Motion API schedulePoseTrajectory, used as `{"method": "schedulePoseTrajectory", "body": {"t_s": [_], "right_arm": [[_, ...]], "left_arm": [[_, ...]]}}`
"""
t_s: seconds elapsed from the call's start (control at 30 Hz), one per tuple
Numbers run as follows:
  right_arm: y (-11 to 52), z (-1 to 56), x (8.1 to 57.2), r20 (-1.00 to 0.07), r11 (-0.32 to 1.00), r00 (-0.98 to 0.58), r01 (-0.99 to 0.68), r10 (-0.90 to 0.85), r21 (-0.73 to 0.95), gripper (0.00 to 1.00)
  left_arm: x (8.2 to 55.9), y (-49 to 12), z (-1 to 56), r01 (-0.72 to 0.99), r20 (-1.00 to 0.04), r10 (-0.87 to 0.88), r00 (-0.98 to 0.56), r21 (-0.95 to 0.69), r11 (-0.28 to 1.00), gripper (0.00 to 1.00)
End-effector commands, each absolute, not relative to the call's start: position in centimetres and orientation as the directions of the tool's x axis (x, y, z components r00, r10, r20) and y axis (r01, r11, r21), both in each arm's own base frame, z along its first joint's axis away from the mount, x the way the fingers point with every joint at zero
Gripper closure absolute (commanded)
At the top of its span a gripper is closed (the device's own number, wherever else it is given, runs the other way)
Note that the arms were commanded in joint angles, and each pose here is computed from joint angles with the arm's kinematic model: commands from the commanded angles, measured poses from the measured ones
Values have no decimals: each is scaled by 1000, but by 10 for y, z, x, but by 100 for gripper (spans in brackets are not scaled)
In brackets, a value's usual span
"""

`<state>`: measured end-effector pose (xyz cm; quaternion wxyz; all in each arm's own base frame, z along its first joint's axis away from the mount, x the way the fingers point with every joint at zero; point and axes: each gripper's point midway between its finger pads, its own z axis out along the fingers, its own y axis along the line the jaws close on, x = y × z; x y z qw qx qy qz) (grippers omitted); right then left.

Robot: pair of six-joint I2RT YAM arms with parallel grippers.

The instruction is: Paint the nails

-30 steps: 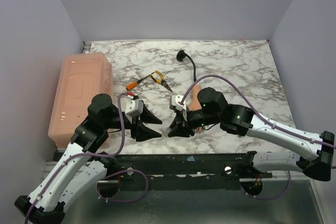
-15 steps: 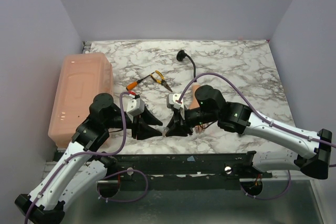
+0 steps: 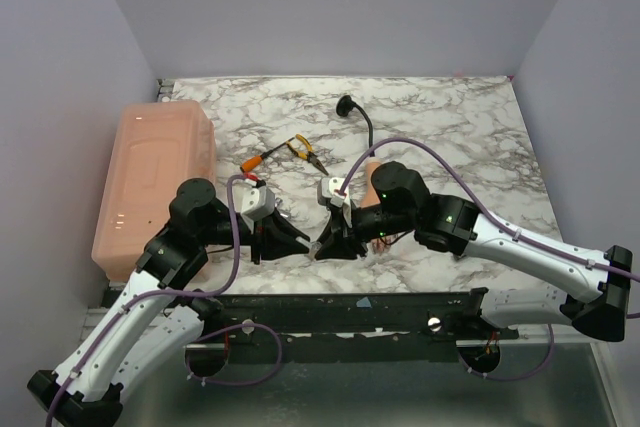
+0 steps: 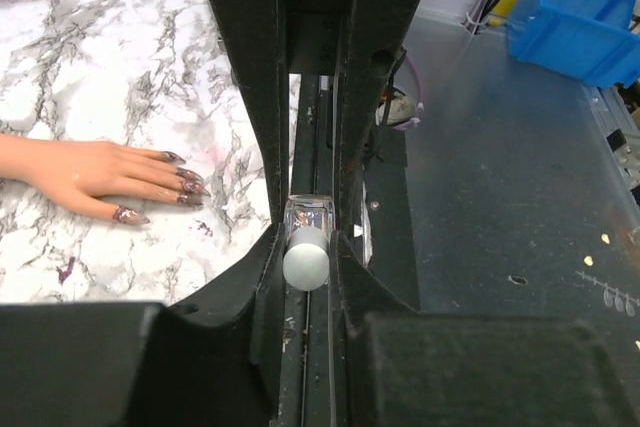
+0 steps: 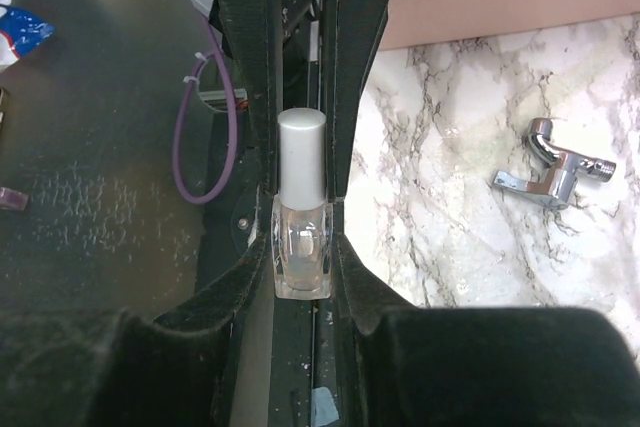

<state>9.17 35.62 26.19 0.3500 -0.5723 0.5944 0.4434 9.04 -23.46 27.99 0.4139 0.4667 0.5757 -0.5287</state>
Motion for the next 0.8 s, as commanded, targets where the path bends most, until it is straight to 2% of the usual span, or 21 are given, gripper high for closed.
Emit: {"method": "schedulePoseTrajectory", "body": {"t_s": [0.0, 0.17, 0.33, 0.53, 0.77], "right_arm": [[363, 279, 98, -947, -28, -75, -996, -313, 88, 100], [360, 276, 117, -953, 77, -64, -996, -297, 43, 100], [357, 270, 130, -946, 144, -61, -990, -319, 15, 100], [357, 268, 147, -941, 230, -65, -973, -331, -14, 100], [361, 266, 169, -937, 323, -74, -945, -342, -44, 100]], "left_arm": [[93, -237, 281, 967, -963, 84, -256, -255, 24, 100], [115, -240, 281, 917, -923, 54, -381, -369, 152, 100], [134, -243, 285, 800, -834, -11, -552, -534, 272, 100], [169, -220, 285, 548, -724, -160, -672, -630, 550, 100], [176, -211, 287, 403, -644, -256, -720, -690, 602, 100]]}}
